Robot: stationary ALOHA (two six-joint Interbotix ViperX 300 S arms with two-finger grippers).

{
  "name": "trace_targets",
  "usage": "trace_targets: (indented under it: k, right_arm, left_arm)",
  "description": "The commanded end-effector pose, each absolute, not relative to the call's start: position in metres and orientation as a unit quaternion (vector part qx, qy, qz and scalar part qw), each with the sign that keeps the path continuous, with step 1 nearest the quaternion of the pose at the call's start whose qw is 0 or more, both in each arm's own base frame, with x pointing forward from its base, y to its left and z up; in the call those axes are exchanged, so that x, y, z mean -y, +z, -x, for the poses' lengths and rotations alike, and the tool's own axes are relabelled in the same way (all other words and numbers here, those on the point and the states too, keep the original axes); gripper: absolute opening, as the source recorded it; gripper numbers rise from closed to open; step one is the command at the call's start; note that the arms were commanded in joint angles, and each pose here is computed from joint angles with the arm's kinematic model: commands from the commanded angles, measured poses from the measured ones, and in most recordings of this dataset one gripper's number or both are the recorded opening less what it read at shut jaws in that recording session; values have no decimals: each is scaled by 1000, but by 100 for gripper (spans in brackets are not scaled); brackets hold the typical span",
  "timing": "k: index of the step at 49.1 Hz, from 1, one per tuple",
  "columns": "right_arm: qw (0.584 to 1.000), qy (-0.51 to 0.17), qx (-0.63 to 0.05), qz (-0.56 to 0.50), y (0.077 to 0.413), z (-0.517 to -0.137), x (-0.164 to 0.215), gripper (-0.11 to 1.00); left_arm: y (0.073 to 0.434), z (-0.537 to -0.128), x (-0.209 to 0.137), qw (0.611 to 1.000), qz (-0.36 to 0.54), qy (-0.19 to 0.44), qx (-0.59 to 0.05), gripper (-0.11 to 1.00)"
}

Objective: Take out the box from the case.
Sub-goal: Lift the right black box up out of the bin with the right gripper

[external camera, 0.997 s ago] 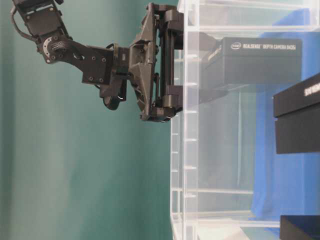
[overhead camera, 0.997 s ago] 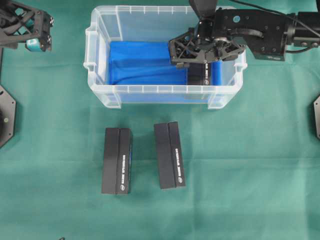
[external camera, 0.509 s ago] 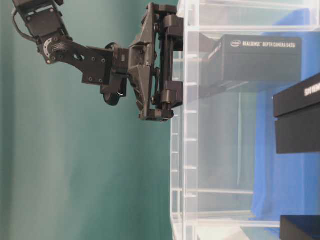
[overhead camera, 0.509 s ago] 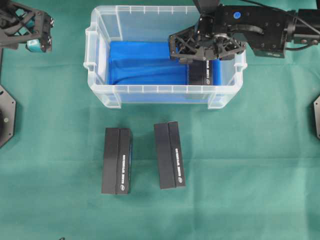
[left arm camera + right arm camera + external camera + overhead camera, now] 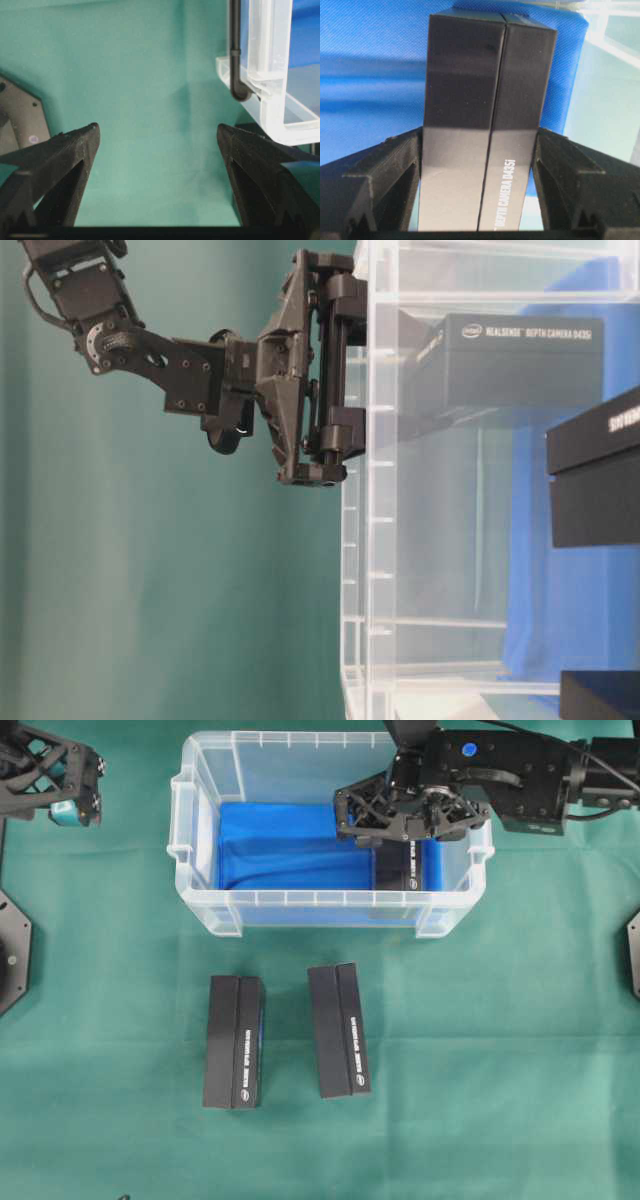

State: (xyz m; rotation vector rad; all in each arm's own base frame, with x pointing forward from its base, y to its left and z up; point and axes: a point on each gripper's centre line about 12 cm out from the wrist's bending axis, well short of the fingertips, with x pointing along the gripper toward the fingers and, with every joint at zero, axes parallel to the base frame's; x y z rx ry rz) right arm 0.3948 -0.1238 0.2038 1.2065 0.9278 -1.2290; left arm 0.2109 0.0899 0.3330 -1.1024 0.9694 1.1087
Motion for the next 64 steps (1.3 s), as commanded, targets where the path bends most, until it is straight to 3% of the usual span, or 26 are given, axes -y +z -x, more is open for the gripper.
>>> trace_targets:
  k: [1, 39, 64]
  right_arm:
    - [568, -513, -382, -518, 224, -400, 122, 65]
    - [569, -517, -362, -527, 320, -383, 120, 65]
    - [565, -514, -366, -531, 353, -380, 115, 65]
  left_arm:
    - [339, -211, -89, 614, 478, 475, -412, 96]
    - [339, -211, -90, 620, 473, 470, -413, 96]
    - [340, -211, -90, 621, 473, 470, -412, 96]
